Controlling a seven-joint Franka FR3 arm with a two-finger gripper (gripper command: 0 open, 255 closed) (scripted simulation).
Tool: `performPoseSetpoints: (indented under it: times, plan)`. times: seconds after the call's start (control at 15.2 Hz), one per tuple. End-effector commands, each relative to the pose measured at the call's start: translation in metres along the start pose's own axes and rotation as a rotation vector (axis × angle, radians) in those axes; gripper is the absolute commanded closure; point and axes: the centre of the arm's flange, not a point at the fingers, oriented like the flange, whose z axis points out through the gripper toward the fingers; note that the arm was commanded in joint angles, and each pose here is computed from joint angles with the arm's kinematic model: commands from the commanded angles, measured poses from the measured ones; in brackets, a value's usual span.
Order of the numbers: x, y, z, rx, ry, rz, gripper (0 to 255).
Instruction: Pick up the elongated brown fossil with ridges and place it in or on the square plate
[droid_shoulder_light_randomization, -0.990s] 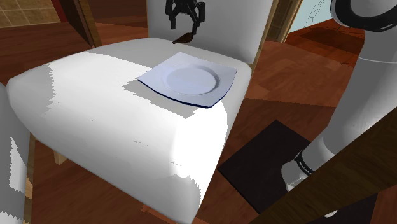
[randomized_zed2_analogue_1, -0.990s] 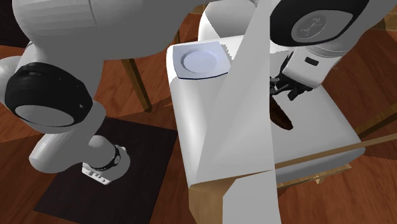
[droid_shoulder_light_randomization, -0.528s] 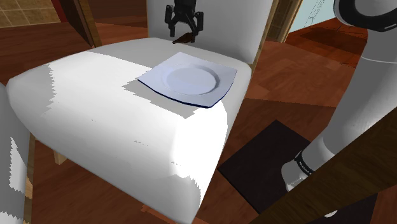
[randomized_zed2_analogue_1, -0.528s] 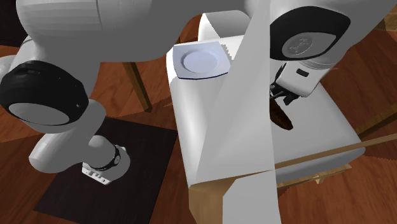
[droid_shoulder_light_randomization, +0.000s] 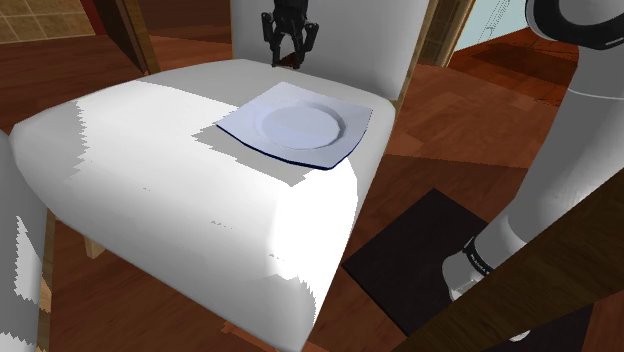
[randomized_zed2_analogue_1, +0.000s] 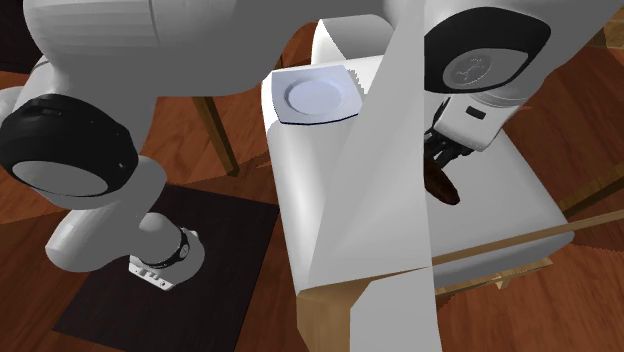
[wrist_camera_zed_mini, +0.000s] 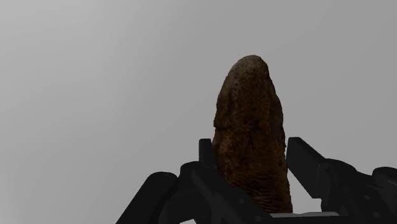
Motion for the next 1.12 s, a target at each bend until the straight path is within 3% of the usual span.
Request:
performPoseSetpoints:
  times: [0.0,0.4,1.06]
  plan:
    - [0.000,-0.001,0.003,-0.005,-0.001,0.000,255]
    - [0.001,0.000,0.003,-0.005,-0.001,0.000,255]
    - [-0.006,-0.001,-0.049,-0.005,-0.001,0.000,255]
